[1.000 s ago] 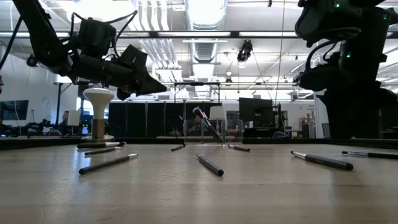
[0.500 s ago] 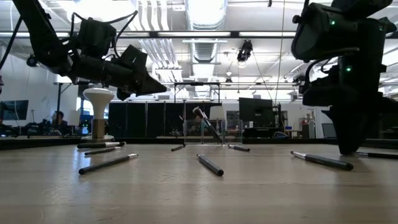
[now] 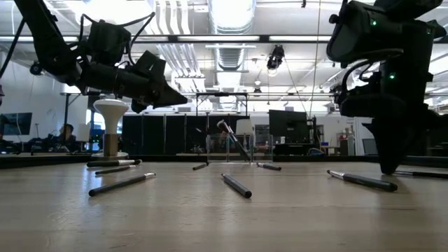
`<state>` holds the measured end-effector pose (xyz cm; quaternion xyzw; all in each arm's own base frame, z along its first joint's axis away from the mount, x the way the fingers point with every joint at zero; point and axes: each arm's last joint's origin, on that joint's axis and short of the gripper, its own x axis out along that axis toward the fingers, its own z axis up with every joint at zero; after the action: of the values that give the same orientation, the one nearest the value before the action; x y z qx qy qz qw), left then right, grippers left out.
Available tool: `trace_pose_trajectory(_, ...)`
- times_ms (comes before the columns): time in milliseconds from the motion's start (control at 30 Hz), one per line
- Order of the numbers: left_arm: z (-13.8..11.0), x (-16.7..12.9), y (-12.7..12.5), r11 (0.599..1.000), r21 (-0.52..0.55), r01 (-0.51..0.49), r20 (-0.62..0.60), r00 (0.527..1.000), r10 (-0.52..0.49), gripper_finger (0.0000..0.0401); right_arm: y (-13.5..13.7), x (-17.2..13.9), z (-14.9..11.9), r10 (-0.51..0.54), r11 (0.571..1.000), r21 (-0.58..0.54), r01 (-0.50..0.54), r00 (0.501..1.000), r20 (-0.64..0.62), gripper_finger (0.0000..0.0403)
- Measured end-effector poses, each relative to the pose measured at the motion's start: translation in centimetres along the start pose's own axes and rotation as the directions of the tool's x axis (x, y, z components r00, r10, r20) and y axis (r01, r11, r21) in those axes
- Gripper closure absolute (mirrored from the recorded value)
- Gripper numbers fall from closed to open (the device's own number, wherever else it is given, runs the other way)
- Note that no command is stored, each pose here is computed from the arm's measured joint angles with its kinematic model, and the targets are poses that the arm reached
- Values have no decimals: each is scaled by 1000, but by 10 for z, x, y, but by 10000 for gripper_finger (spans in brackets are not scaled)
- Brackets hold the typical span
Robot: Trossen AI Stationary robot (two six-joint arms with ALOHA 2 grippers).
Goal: Pick & Place Makeup Brushes
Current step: Put the black eyeshadow brush into the transparent organizer
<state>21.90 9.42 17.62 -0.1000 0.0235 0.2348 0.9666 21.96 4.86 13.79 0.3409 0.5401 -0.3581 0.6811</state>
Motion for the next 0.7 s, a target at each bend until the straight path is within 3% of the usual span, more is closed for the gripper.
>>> trace_pose_trajectory(233, 0, 0, 0, 1000, 0, 0, 0, 1000, 0, 401, -3, -28, 6, 109, 994, -28, -107, 985, 131, 394)
trace_pose_trajectory(400, 0, 0, 0, 1000, 0, 0, -2, 1000, 0, 401, -5, -49, 13, 196, 980, -99, -174, 932, 306, 394)
trace_pose_trajectory(533, 0, 0, 0, 1000, 1, 0, -2, 1000, 0, 401, 2, -62, 22, 253, 963, -208, -169, 828, 501, 394)
trace_pose_trajectory(700, 0, 0, 0, 1000, 1, 4, -1, 1000, -4, 401, 14, -65, 42, 340, 934, -326, -144, 634, 695, 394)
